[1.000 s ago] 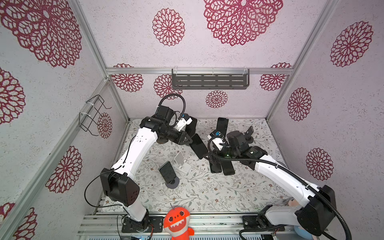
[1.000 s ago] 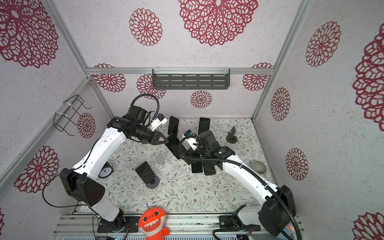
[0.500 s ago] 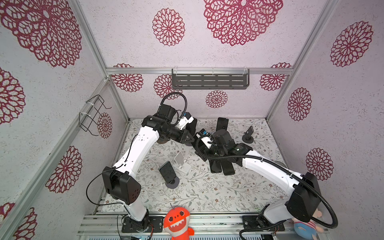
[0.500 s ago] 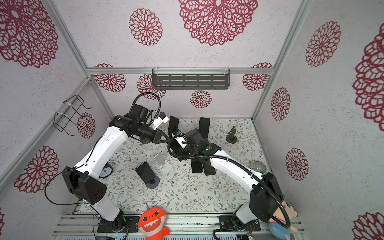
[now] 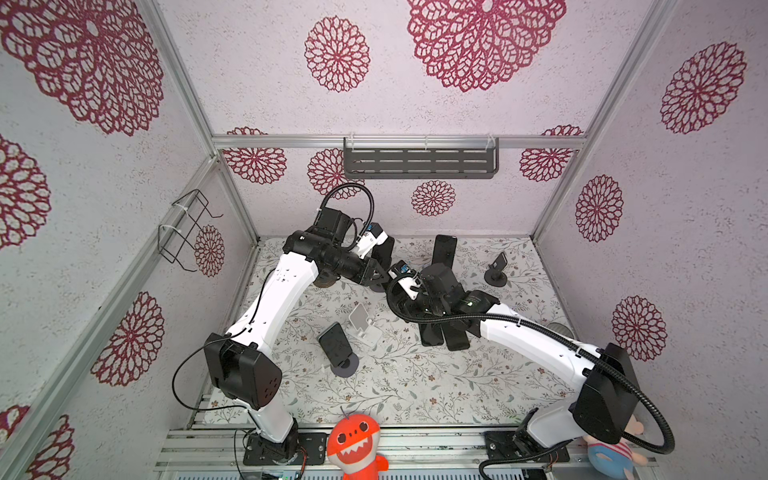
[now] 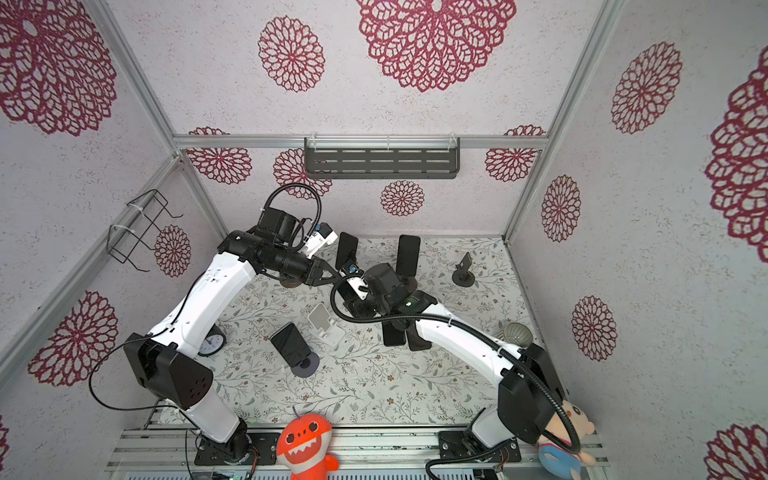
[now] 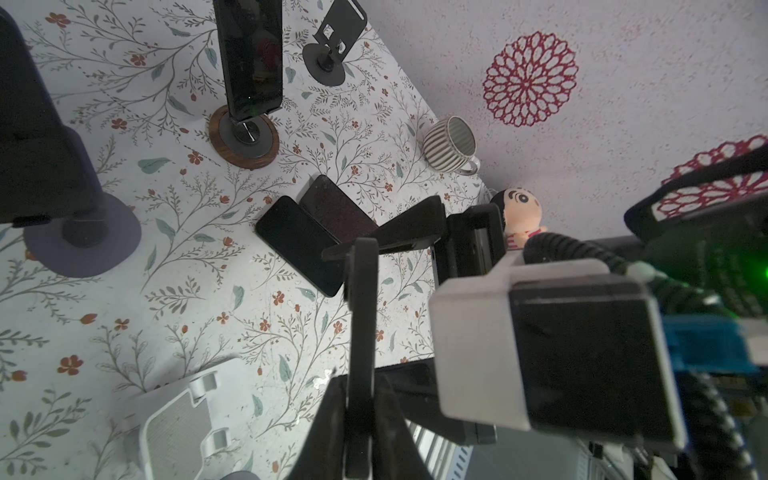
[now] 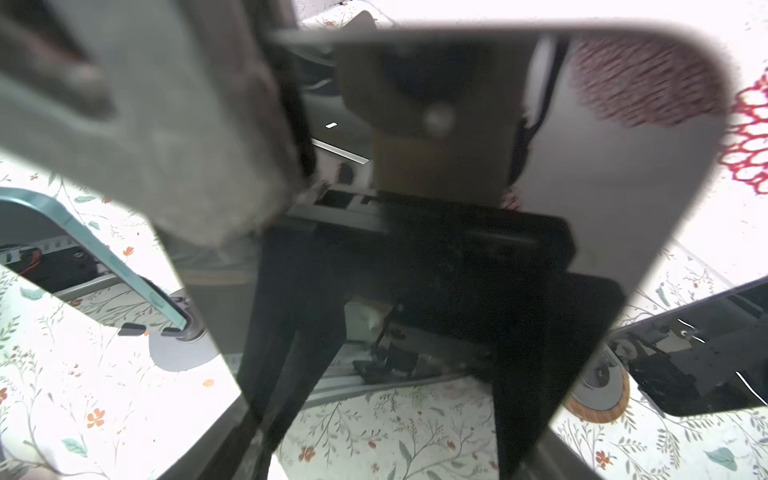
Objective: Remove the phone from the phone stand
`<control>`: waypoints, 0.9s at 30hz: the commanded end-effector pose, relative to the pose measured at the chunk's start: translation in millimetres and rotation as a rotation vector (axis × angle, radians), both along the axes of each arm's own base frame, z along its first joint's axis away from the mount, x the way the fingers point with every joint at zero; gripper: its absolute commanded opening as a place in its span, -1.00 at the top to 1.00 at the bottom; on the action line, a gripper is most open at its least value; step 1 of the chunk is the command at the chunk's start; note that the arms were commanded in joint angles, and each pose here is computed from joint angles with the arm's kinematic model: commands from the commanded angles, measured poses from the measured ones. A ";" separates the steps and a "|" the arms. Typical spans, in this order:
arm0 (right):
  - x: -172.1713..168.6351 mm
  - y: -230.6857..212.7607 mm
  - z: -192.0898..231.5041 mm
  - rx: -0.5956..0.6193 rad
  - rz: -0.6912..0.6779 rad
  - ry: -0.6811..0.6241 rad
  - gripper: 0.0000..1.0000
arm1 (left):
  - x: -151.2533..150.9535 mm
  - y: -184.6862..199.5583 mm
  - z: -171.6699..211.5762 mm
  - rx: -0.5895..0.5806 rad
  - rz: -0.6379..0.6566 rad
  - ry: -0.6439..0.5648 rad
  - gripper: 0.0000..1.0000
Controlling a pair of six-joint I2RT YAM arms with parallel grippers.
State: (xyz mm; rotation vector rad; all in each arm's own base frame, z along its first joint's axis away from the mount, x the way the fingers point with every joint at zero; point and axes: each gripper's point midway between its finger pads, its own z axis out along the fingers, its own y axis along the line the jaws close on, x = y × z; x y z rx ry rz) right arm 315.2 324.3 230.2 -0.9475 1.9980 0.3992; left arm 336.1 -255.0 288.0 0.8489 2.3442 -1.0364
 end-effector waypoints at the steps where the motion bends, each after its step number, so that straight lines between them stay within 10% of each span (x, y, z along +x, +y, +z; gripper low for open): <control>1: 7.5 -1.7 38.4 0.090 -0.052 -0.079 -0.04 | -1.7 -4.7 9.3 -0.034 -0.018 -0.037 0.24; 8: 10.1 -23.5 33.8 0.076 -0.114 -0.033 0.18 | 6.6 2.9 13.7 -0.012 0.045 -0.067 -0.39; 27: 8.5 -216.6 -51.7 -0.252 -0.544 0.436 0.68 | 4.1 44.6 6.9 0.144 0.161 -0.247 -0.63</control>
